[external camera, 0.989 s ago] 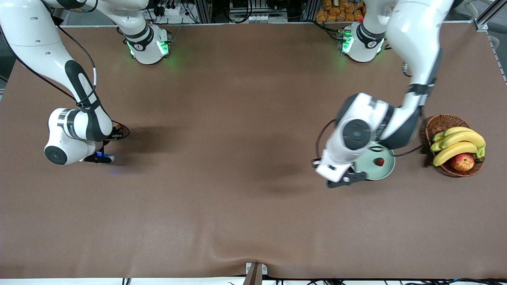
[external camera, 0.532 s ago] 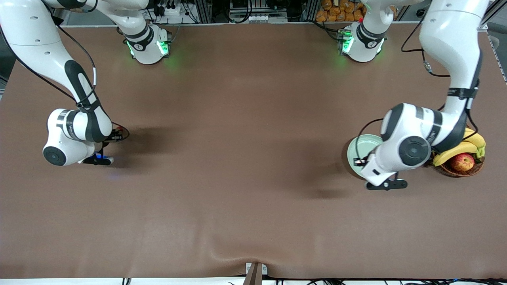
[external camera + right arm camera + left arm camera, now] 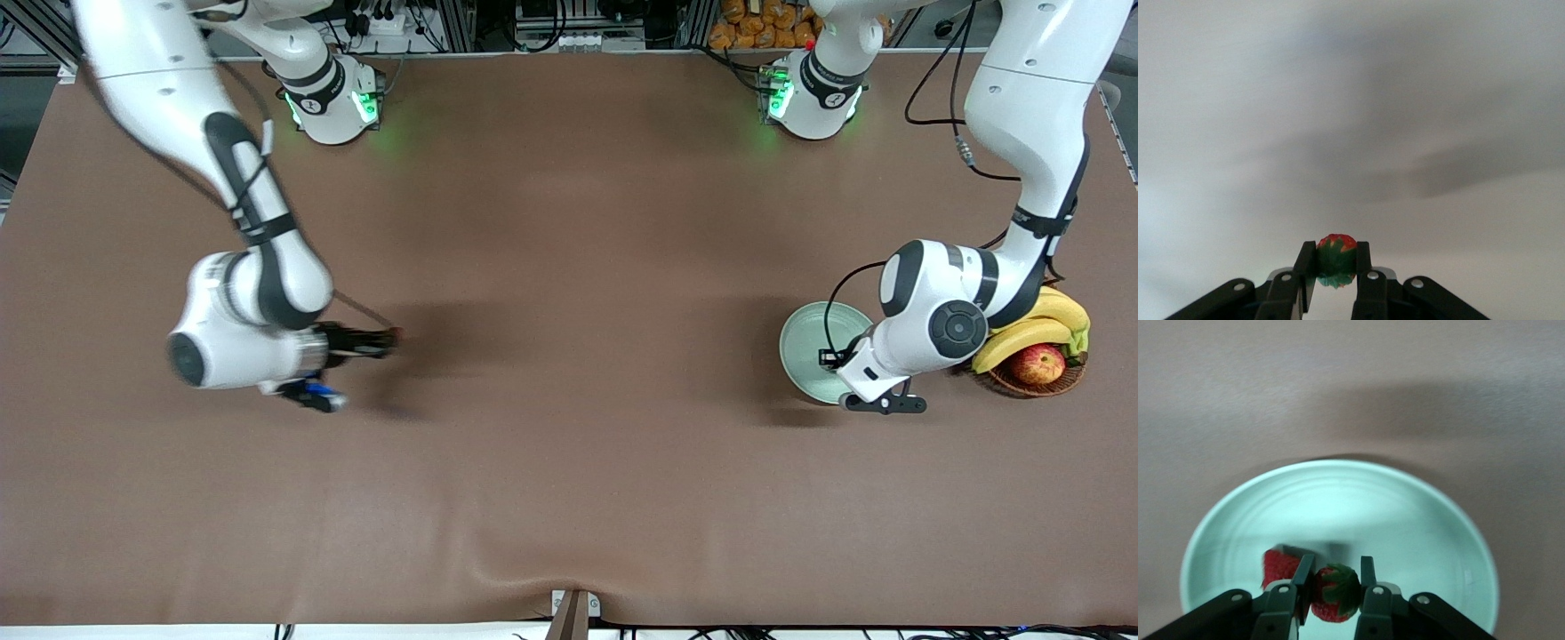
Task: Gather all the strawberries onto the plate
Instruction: 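Place the strawberry on the plate with the left gripper while the right gripper carries, then set the third strawberry down with the right gripper while the left gripper reaches, then grasp the third strawberry with the left gripper while the right gripper withdraws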
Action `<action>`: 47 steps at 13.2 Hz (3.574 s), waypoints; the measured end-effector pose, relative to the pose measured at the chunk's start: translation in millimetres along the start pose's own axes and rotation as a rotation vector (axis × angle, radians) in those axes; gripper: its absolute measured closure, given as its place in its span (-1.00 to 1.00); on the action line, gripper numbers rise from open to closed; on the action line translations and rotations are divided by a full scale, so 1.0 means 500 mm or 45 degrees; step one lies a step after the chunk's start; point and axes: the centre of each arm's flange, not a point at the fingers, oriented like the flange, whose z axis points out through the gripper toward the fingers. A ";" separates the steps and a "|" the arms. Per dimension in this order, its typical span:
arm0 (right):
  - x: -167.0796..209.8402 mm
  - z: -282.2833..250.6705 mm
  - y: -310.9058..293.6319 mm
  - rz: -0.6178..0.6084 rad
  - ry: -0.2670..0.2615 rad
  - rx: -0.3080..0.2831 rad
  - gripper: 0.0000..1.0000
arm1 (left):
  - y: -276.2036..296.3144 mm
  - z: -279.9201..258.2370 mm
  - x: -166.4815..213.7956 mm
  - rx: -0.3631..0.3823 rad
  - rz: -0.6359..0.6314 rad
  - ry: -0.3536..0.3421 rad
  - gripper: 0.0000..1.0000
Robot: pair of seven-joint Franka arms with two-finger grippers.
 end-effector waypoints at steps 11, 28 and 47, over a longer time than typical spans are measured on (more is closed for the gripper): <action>-0.206 0.401 -0.338 0.368 0.197 0.613 0.43 | 0.148 -0.116 0.019 -0.136 -0.164 0.102 -1.00; -0.018 0.141 -0.177 0.540 0.319 0.700 -1.00 | 0.672 -0.085 -0.006 -0.369 -0.615 0.072 -0.95; 0.030 -0.496 0.155 -0.149 0.317 -0.516 -1.00 | 0.758 0.042 -0.014 -0.325 -0.454 0.257 0.33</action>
